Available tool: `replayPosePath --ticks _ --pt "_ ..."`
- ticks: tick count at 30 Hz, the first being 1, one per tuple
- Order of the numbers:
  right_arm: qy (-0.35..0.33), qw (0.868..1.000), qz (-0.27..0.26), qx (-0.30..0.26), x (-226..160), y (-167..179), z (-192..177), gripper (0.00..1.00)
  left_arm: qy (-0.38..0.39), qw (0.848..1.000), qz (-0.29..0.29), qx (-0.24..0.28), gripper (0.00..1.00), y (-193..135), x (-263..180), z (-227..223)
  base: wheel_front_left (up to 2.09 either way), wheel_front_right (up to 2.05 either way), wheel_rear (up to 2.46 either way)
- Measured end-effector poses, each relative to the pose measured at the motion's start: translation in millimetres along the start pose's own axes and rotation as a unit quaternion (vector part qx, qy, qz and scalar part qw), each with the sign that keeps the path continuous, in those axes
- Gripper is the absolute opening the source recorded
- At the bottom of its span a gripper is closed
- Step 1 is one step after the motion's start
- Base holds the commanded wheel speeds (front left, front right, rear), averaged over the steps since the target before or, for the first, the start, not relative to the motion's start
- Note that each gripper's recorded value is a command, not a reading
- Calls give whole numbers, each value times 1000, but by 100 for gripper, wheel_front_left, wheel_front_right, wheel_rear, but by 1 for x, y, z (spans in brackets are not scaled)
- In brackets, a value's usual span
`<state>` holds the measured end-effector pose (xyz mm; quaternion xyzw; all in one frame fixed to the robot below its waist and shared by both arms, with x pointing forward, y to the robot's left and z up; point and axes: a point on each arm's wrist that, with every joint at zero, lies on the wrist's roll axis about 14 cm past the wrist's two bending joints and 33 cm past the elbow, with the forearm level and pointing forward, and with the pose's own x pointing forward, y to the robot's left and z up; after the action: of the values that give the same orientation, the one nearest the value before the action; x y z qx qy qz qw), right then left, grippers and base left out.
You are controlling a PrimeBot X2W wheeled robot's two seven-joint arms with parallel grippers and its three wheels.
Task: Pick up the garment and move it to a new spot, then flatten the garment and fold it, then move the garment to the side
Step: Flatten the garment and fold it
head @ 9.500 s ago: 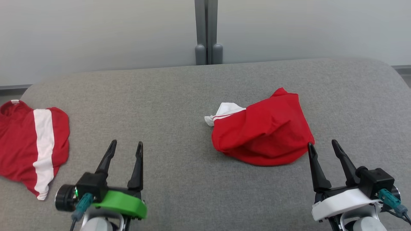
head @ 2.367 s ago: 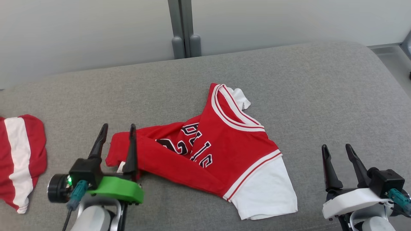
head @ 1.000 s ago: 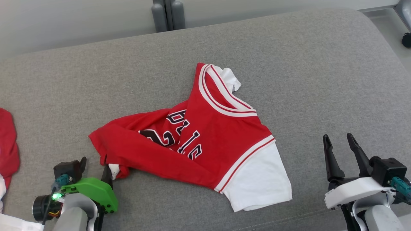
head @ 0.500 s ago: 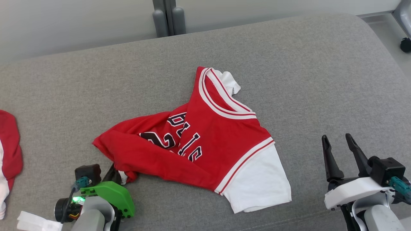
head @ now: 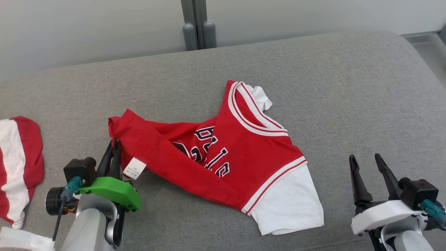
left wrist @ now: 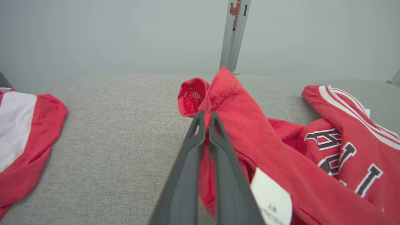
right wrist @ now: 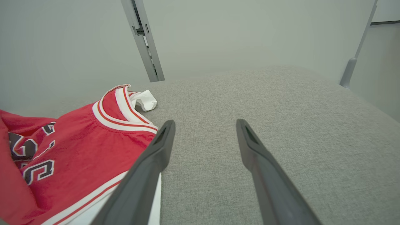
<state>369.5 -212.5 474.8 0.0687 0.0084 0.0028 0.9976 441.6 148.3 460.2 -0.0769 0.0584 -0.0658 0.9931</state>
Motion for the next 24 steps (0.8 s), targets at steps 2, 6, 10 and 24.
replayPosePath --ticks 2,6,10,24 --pt "-1 1000 6 2 1 5 0 100 -18 1000 -1 3 0 -1 -7 8 0 0 0" --pt "2 1000 19 8 1 17 -3 100 -38 999 2 -2 0 -3 -26 15 0 0 0" --pt "-2 999 30 11 5 25 -1 100 -38 999 10 -17 0 -5 -47 11 0 0 0" --pt "1 999 33 11 5 27 -2 100 81 994 23 -66 0 -18 -94 -71 0 0 0"
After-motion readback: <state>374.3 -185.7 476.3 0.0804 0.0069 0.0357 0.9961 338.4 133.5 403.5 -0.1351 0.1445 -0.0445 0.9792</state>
